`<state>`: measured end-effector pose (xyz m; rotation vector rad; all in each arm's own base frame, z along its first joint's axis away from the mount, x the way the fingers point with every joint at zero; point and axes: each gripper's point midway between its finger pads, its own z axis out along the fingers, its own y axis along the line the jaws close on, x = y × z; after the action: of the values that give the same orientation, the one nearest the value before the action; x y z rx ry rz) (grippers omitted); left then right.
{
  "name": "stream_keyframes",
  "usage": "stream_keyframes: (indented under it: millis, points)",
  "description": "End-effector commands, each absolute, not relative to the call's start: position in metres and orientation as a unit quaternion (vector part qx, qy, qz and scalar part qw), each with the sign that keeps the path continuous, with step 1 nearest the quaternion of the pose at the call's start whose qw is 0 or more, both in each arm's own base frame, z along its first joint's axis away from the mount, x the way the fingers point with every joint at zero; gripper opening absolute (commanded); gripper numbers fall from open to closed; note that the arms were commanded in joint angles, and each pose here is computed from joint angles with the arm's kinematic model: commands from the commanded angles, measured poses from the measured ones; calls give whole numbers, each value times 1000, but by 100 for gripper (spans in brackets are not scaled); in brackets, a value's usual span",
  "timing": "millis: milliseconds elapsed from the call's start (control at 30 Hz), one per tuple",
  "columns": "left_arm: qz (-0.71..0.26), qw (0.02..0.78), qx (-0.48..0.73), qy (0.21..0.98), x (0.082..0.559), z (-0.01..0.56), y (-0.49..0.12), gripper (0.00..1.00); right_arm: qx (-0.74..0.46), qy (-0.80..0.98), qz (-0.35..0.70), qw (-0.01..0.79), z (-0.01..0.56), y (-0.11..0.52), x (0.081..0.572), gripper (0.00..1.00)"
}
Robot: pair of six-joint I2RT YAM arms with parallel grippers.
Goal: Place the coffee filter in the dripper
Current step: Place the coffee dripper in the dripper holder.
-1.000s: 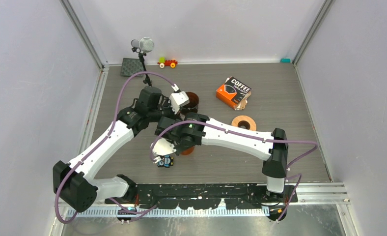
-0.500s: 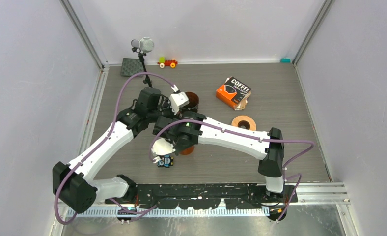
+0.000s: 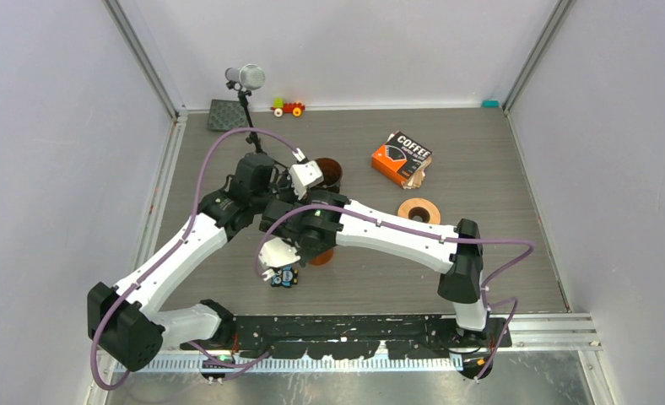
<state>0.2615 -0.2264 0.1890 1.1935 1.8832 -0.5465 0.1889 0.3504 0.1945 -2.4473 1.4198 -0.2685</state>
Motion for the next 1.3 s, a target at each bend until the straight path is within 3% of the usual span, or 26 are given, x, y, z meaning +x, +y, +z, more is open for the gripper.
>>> stream_keyframes:
  millis: [0,1267]
  points:
    - [-120,149,500,844,188,67,-143,0,-854,490,-78,158,167,377,199,0]
    - [-113,124,512,842,173,40,-130,0,-857,494,-66,132,150,379,206,1]
